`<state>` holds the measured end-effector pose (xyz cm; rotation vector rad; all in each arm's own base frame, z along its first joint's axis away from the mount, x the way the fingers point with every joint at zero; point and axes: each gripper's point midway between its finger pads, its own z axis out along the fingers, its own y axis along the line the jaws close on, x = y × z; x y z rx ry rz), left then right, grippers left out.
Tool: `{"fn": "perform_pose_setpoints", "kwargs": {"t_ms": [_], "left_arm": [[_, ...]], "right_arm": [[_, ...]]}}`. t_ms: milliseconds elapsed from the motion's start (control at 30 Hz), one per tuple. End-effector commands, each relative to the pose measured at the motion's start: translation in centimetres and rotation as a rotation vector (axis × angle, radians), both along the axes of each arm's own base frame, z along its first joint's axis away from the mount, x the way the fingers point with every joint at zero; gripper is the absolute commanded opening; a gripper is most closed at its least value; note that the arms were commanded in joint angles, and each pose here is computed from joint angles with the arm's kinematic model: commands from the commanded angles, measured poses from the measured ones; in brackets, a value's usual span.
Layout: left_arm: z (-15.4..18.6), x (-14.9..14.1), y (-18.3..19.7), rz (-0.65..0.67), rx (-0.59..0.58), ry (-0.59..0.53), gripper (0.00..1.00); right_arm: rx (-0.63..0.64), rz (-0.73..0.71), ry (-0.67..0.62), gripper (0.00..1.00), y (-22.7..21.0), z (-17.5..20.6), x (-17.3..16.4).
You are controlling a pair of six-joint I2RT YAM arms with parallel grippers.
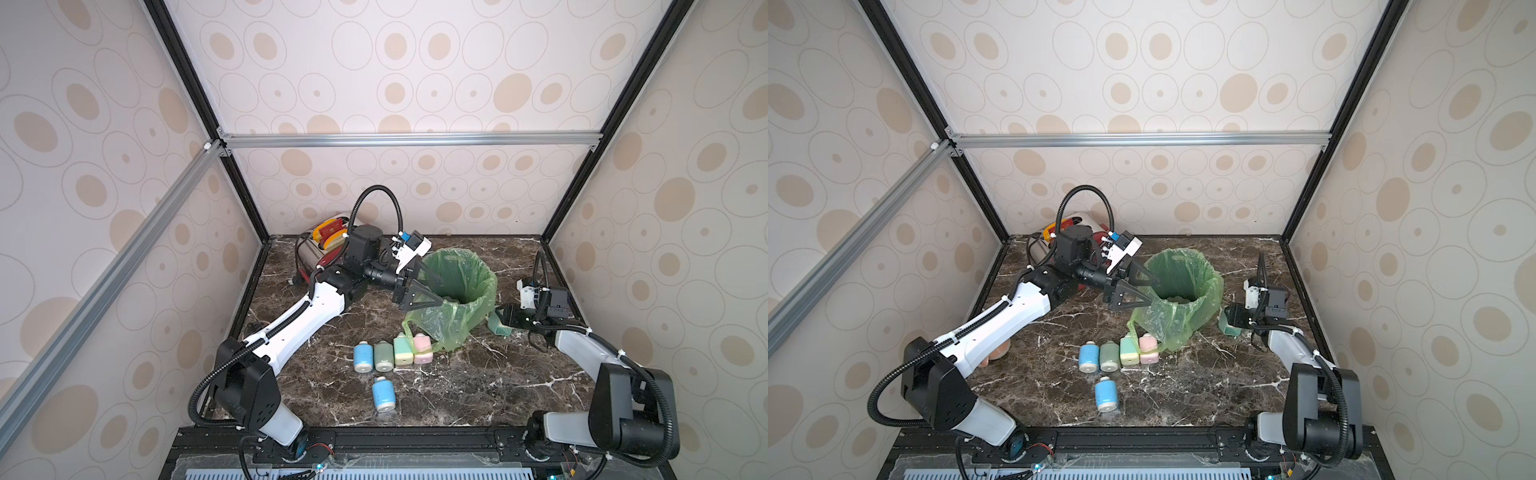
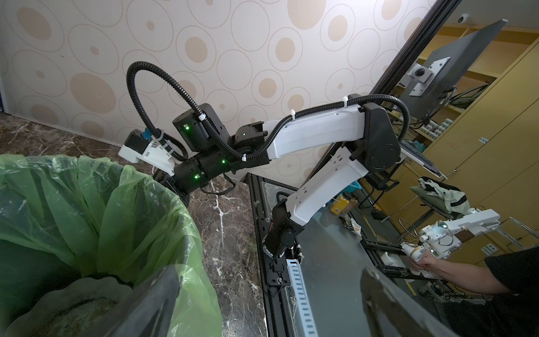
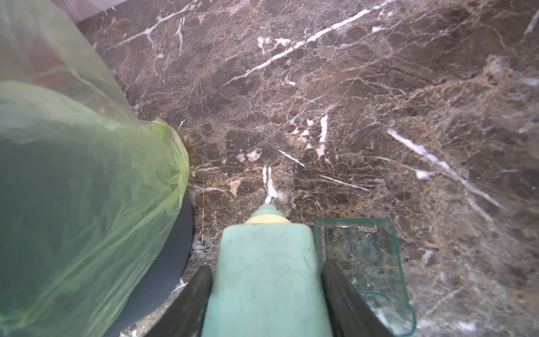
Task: Take out the pencil sharpener tray and clean the shavings
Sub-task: Place the pencil sharpener at the center of the board.
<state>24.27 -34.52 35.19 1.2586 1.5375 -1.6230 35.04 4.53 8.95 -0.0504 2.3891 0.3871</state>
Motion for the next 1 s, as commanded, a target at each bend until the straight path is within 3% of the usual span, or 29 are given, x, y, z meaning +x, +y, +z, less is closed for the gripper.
{"fn": "perform_pose_setpoints", "kwargs": {"t_ms": [0,333,533,600,767,967], "left_arm": [[1.3,0.0,0.3,0.002,-0.032,-0.044,0.99],[1.4,0.1,0.2,0.002,-0.045,-0.039,0.99],[1.5,0.2,0.2,0.005,-0.051,-0.037,0.99],[1.6,0.1,0.2,0.004,-0.054,-0.038,0.99],[1.7,0.1,0.3,0.006,-0.056,-0.041,0.99],[1.9,0.0,0.3,0.009,-0.057,-0.042,0.99]], "right_arm": [[-0.089,0.01,-0.008,0.02,0.1,0.4,0.1],[-0.159,-0.228,-0.094,0.0,-0.4,-0.8,-3.3],[-0.174,-0.247,-0.194,0.0,-0.3,-0.3,-3.8],[-0.177,-0.259,-0.198,0.08,-0.5,-0.4,-4.0],[-0.172,-0.244,-0.194,0.47,-0.3,-0.4,-4.2],[-0.158,-0.21,-0.216,0.64,0.3,0.2,-4.1]]}}
